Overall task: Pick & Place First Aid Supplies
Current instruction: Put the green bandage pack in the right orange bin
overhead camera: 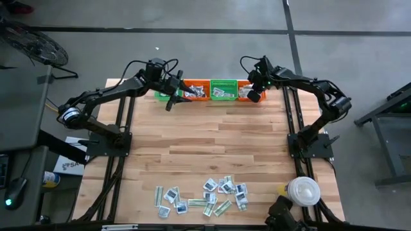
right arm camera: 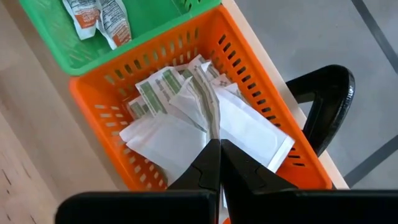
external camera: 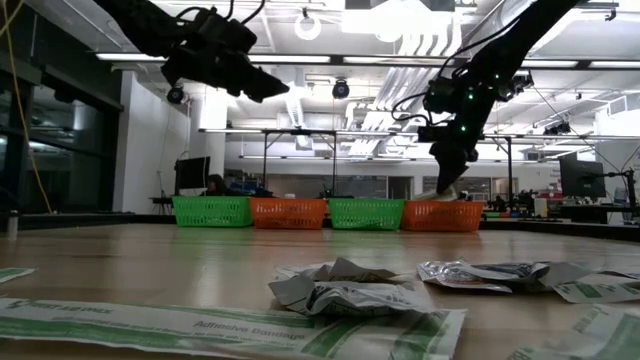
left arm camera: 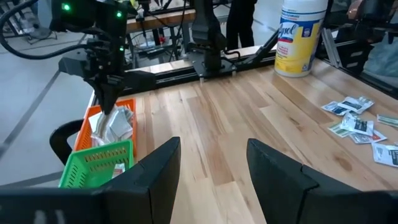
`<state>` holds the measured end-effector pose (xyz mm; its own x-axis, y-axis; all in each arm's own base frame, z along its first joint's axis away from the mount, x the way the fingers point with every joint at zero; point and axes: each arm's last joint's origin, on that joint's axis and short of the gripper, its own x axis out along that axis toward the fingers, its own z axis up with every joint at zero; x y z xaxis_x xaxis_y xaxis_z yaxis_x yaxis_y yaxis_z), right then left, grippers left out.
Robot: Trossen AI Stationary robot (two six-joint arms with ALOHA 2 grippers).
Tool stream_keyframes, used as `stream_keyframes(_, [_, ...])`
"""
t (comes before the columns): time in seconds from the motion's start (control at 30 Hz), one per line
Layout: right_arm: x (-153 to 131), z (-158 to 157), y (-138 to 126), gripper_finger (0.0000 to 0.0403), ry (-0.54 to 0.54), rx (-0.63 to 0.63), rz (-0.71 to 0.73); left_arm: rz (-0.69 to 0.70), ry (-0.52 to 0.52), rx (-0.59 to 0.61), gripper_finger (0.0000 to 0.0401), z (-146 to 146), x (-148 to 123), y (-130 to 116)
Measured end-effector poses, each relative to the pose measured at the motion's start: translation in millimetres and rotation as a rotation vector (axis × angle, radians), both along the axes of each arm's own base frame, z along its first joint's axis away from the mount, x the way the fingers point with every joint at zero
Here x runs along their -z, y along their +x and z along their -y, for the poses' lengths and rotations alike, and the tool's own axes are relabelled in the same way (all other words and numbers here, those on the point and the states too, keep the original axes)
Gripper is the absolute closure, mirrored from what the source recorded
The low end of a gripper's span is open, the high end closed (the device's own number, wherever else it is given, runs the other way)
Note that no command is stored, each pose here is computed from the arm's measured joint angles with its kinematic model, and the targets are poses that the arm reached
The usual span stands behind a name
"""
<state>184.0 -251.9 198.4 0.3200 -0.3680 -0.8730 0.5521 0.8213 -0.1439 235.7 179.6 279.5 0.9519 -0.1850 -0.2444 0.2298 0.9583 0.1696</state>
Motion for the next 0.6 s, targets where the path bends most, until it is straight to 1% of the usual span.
stream_keyframes(0.13, [0.1, -0.6, 0.4, 0.0397, 0.006, 0.006, 0.002, 0.004, 0.003, 0.001, 0.0219, -0.1, -0.4, 0.1])
stream_keyframes(0.23, [0.2, -0.6, 0.3, 0.0377, 0.009, 0.013, 0.004, 0.004, 0.004, 0.002, 0.0219, -0.1, -0.4, 0.1])
stream_keyframes(0.47, [0.7, -1.5, -0.1, 0.029, 0.034, 0.057, 0.017, 0.005, 0.01, 0.002, 0.0219, -0.1, -0.4, 0.1])
stream_keyframes(0.6, [1.1, -2.9, -0.4, 0.0246, 0.071, 0.086, 0.038, 0.004, 0.008, 0.002, 0.0219, -0.1, -0.4, 0.1])
